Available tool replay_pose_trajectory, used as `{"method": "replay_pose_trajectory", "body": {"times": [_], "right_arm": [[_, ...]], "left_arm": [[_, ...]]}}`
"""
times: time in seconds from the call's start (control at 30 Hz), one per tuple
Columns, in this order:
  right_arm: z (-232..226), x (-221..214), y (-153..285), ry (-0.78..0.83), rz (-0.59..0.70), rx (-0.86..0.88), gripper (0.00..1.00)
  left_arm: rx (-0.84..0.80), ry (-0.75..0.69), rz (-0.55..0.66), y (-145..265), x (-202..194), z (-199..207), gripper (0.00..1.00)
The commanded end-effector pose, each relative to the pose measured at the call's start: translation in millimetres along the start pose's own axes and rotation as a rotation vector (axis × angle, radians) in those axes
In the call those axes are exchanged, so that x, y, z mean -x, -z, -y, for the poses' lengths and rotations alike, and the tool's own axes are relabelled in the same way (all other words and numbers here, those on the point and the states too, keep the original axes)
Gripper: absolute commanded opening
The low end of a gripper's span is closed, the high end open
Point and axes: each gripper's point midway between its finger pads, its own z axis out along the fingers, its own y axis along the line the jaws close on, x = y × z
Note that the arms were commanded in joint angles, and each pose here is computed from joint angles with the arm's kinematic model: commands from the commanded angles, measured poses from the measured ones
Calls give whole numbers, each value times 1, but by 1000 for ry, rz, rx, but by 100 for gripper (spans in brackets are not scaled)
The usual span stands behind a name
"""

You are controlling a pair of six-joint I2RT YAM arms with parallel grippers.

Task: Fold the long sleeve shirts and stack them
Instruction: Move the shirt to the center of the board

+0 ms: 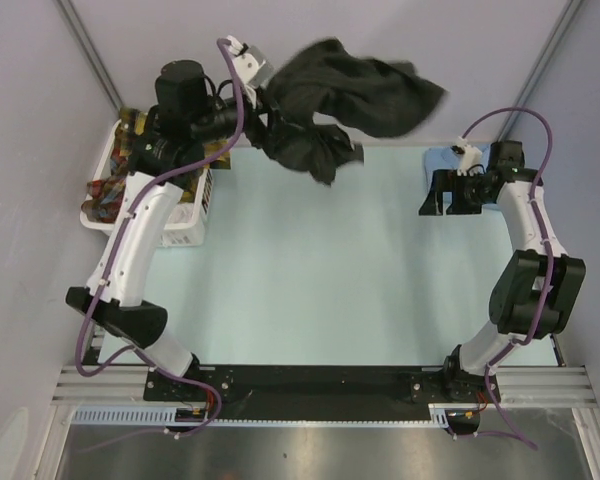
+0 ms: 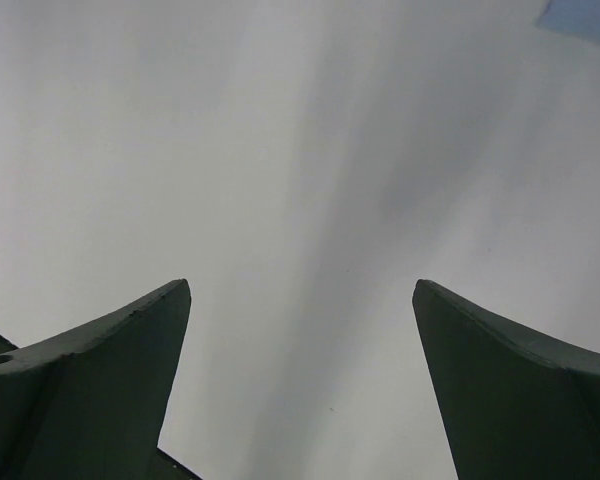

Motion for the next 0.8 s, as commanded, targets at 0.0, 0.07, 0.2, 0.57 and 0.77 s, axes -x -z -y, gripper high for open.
{"method": "replay_pose_trajectory", "body": {"times": [0.0, 0.07, 0.2, 0.57, 0.77], "right_arm": [[-5, 13, 26, 14, 57, 27, 100], [-2, 4, 32, 18, 41, 34, 100], [-8, -22, 35, 74, -14, 56, 100], [-25, -33, -1, 266, -110, 49, 100], [-24, -17, -3, 268, -85, 42, 100]], "left_arm": [[-112, 236, -216, -8, -110, 17, 88], [-69, 225, -311, 5, -157, 10, 99], [-54, 331, -469, 46, -252, 17, 99], [-243, 324, -636, 15, -335, 88, 99], [-275, 357, -784, 3, -395, 121, 99]]}}
